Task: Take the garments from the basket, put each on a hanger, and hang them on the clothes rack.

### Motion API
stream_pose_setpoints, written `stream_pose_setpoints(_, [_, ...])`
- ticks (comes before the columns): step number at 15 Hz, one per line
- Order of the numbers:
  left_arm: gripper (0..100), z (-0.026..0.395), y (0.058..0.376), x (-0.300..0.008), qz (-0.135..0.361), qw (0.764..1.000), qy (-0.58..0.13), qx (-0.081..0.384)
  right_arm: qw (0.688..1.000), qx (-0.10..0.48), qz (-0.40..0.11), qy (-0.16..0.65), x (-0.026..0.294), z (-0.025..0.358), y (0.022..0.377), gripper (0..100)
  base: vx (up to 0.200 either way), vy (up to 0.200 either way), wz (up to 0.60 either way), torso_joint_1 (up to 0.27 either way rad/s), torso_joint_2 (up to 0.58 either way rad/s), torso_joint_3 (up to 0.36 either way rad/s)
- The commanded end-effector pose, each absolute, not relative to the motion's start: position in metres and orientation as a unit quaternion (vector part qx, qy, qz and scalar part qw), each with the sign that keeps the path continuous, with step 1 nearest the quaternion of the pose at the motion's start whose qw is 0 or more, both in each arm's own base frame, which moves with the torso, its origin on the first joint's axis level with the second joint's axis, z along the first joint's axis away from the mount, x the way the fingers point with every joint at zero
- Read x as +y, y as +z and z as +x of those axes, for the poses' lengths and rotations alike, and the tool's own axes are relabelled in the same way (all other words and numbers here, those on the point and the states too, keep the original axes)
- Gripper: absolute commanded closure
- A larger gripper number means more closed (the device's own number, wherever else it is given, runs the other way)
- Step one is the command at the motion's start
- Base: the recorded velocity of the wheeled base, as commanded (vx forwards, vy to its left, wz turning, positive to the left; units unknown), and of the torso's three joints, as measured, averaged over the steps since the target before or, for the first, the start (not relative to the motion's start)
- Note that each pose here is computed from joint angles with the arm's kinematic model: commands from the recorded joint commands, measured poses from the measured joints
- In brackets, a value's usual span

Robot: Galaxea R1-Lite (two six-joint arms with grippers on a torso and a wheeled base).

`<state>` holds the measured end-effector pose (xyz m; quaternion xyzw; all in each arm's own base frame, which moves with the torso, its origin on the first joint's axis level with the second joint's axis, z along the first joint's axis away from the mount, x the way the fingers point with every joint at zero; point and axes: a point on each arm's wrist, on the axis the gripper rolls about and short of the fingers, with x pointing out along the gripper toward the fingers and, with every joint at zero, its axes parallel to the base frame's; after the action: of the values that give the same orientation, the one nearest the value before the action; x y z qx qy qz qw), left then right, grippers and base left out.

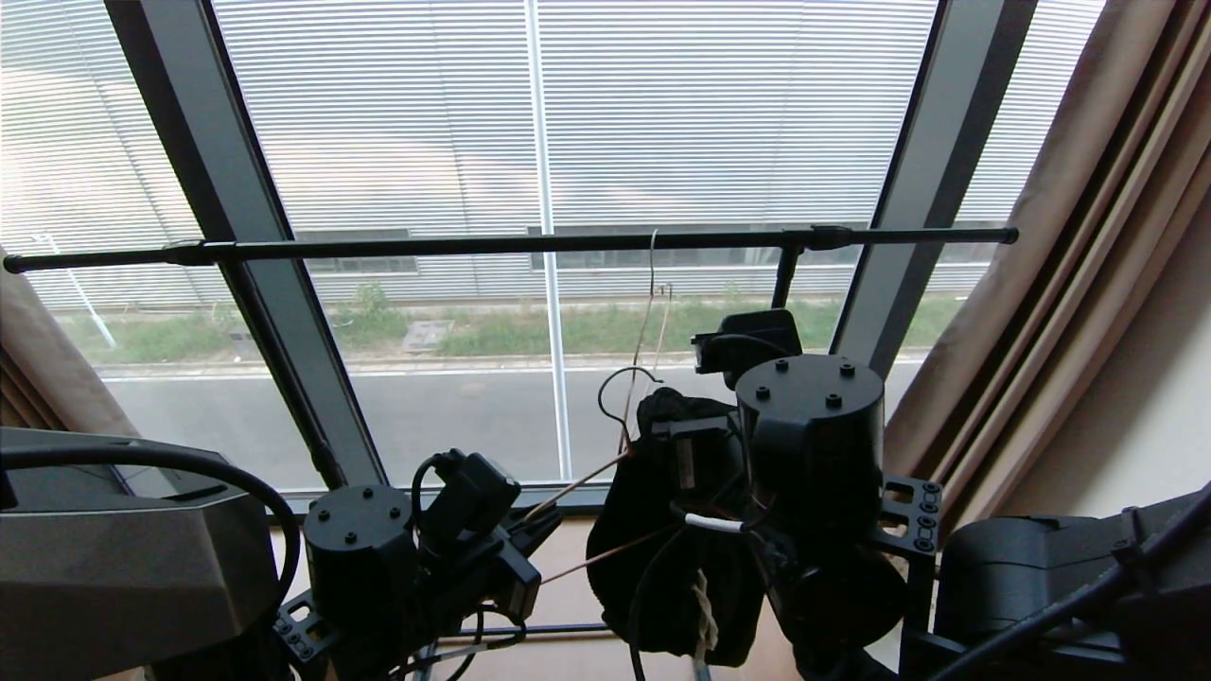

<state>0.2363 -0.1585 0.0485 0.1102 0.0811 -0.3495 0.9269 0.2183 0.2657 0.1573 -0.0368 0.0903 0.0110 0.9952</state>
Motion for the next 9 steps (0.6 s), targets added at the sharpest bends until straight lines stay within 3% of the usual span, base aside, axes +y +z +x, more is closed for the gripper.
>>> stream_pose_setpoints(1, [100, 0.2343, 0.0492, -0.1603, 0.110, 0.925, -0.354, 0.079, 0.995, 0.089, -0.035, 0.005, 0.2656, 0.2229, 0.1575, 0, 0.000, 0.000, 0.00, 0.000, 0.00, 0.000])
stream_pose_setpoints(9, [100, 0.2308, 0.0504, -0.1685, 0.109, 0.920, -0.368, 0.074, 0.995, 0.092, -0.032, -0.004, 0.2704, 0.2294, 0.1511, 0, 0.000, 0.000, 0.00, 0.000, 0.00, 0.000])
